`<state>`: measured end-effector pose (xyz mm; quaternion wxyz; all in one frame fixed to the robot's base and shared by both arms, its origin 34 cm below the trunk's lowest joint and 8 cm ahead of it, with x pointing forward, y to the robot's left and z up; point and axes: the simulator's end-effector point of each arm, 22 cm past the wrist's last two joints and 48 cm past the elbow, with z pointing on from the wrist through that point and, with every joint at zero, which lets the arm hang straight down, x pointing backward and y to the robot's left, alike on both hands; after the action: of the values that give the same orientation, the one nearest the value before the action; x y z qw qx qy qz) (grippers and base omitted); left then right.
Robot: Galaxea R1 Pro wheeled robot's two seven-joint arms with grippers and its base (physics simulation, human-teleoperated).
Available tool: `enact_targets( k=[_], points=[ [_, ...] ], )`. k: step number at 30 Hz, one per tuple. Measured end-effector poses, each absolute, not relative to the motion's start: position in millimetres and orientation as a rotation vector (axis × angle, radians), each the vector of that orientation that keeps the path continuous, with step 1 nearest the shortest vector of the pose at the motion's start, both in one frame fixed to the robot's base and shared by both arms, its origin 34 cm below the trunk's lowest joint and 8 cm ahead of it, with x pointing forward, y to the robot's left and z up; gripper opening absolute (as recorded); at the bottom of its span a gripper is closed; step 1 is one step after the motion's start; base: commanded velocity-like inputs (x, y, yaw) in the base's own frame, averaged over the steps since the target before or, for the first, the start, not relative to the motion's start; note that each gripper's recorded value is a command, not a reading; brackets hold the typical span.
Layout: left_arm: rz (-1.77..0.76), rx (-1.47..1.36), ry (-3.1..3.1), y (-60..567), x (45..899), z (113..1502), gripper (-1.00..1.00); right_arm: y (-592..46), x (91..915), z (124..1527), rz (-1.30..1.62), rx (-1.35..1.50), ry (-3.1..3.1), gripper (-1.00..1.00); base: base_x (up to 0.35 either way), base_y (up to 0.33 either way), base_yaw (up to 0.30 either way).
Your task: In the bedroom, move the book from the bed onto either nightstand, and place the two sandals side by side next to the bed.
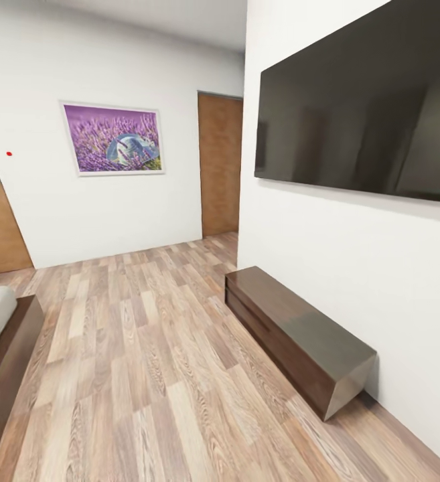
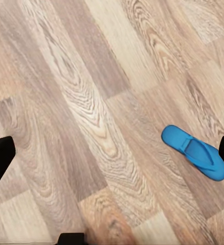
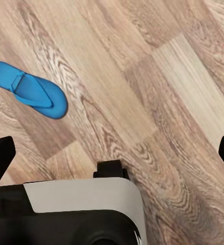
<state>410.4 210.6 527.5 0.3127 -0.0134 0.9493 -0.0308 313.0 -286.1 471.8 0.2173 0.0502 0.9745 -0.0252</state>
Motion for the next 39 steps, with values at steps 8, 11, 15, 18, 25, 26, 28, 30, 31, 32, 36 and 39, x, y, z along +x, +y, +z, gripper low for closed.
enact_targets(
  k=[8, 11, 15, 18, 25, 26, 28, 30, 31, 32, 36, 39],
  points=[
    [-0.081, -0.035, 2.504, 210.6, 410.5, 527.5, 1.0, -286.1, 313.0, 471.8, -0.07, 0.139, 2.699, 1.0, 0.0, 0.0, 0.284],
    [-0.081, -0.035, 2.504, 210.6, 410.3, 527.4, 1.0, -286.1, 312.8, 471.7, -0.07, 0.139, 2.699, 1.0, 0.0, 0.0, 0.284],
    [-0.081, -0.035, 2.504, 210.6, 410.4, 527.5, 1.0, -286.2, 312.8, 471.7, -0.071, 0.139, 2.699, 1.0, 0.0, 0.0, 0.284],
    [-0.081, -0.036, 2.504, 210.6, 410.3, 527.4, 1.0, -286.1, 312.9, 471.7, -0.07, 0.139, 2.699, 1.0, 0.0, 0.0, 0.285],
    [-0.081, -0.036, 2.504, 210.6, 410.4, 527.5, 1.0, -286.2, 313.0, 471.8, -0.07, 0.139, 2.699, 1.0, 0.0, 0.0, 0.285],
    [-0.081, -0.035, 2.504, 210.6, 410.4, 527.5, 1.0, -286.1, 313.0, 471.8, -0.07, 0.139, 2.699, 1.0, 0.0, 0.0, 0.285],
    [-0.081, -0.035, 2.504, 210.6, 410.5, 527.5, 1.0, -286.4, 313.0, 471.8, -0.071, 0.139, 2.699, 1.0, 0.0, 0.0, 0.285],
    [-0.081, -0.035, 2.504, 210.6, 410.5, 527.5, 1.0, -286.6, 313.0, 471.8, -0.071, 0.139, 2.699, 1.0, 0.0, 0.0, 0.285],
    [-0.081, -0.035, 2.504, 210.6, 410.5, 527.5, 1.0, -286.5, 313.0, 471.8, -0.071, 0.139, 2.699, 1.0, 0.0, 0.0, 0.284],
    [-0.081, -0.035, 2.504, 210.6, 410.5, 527.5, 1.0, -286.3, 313.0, 471.8, -0.071, 0.139, 2.699, 1.0, 0.0, 0.0, 0.284],
    [-0.081, -0.035, 2.504, 210.6, 410.5, 527.5, 1.0, -286.1, 313.0, 471.8, -0.07, 0.139, 2.699, 1.0, 0.0, 0.0, 0.262],
    [-0.081, -0.035, 2.504, 210.5, 410.6, 527.5, 1.0, -286.7, 313.0, 471.8, -0.071, 0.139, 2.699, 1.0, 0.0, 0.0, 0.16]
  ],
)
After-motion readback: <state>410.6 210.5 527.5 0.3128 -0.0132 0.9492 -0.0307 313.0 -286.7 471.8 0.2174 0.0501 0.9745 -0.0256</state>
